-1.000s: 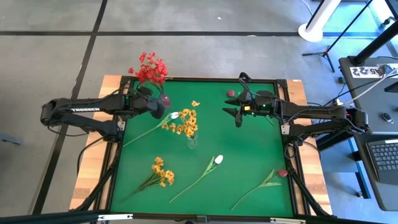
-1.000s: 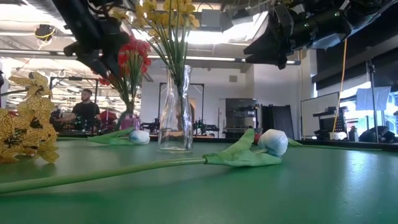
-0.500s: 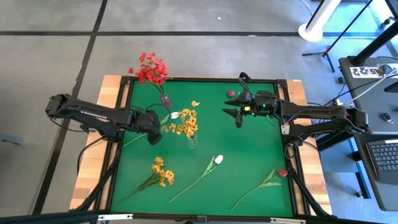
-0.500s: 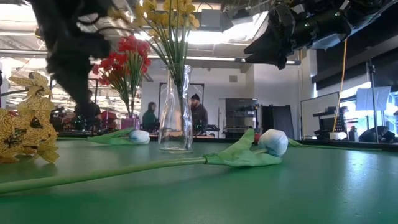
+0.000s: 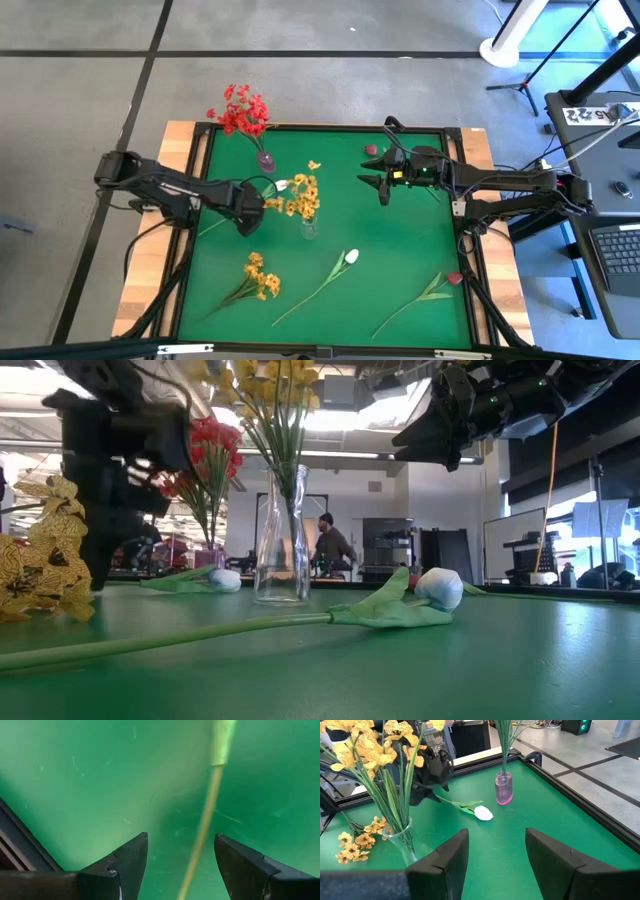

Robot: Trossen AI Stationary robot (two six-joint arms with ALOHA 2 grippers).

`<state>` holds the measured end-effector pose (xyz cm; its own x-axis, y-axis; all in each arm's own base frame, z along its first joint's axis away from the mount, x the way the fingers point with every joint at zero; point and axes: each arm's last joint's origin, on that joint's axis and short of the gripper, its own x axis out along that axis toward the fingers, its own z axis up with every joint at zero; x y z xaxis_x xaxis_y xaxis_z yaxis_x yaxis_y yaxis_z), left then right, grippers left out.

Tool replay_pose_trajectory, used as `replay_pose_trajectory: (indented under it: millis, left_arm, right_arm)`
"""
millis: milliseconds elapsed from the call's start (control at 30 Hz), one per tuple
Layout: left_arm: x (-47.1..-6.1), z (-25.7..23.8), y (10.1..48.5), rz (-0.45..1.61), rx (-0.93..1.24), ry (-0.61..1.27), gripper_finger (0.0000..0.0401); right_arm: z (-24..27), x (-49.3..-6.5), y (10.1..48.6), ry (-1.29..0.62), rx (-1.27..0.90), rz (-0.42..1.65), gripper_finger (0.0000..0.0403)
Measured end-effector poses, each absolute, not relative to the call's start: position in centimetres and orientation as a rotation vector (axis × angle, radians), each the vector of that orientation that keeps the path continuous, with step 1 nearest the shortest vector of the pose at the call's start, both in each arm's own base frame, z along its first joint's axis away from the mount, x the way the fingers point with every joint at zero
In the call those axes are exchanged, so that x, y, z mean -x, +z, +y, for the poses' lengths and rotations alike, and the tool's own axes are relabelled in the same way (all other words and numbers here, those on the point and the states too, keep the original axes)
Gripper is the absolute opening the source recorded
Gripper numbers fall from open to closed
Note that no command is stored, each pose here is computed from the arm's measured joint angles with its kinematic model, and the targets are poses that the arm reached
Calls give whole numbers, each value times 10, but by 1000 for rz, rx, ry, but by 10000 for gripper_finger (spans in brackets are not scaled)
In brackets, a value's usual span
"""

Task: Sort flowers into vase by color
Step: Put the top white tulip into the transparent vase

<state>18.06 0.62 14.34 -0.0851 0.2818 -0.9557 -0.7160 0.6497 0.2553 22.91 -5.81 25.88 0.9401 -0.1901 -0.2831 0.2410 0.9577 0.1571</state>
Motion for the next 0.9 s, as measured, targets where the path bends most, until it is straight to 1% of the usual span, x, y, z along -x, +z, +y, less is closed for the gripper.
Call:
replay_pose_trajectory:
  millis: [233, 367, 467, 533, 600, 700, 733, 900]
  left_arm:
    - [-183, 13, 132, 1478, 419, 891, 219]
    - [-184, 9, 131, 1444, 407, 887, 196]
    - [-187, 6, 131, 1396, 406, 889, 163]
    - [-189, 5, 131, 1369, 421, 896, 133]
    - [-190, 3, 130, 1343, 446, 912, 97]
    - [-192, 2, 130, 1313, 474, 925, 32]
    - [-193, 1, 130, 1309, 475, 925, 17]
    - [-193, -10, 141, 1328, 431, 945, 5]
  right_arm:
    - [-58, -229, 258, -221, -191, 274, 193]
    - [-58, -229, 258, -221, -192, 277, 193]
    - [-58, -229, 258, -222, -194, 277, 193]
    - [-58, -229, 258, -221, -194, 278, 193]
    - [-58, -229, 258, -212, -196, 278, 193]
    - [-58, -229, 258, -211, -196, 277, 193]
    - [-58, -229, 258, -211, -196, 277, 193]
    - [-58, -229, 258, -211, -196, 277, 193]
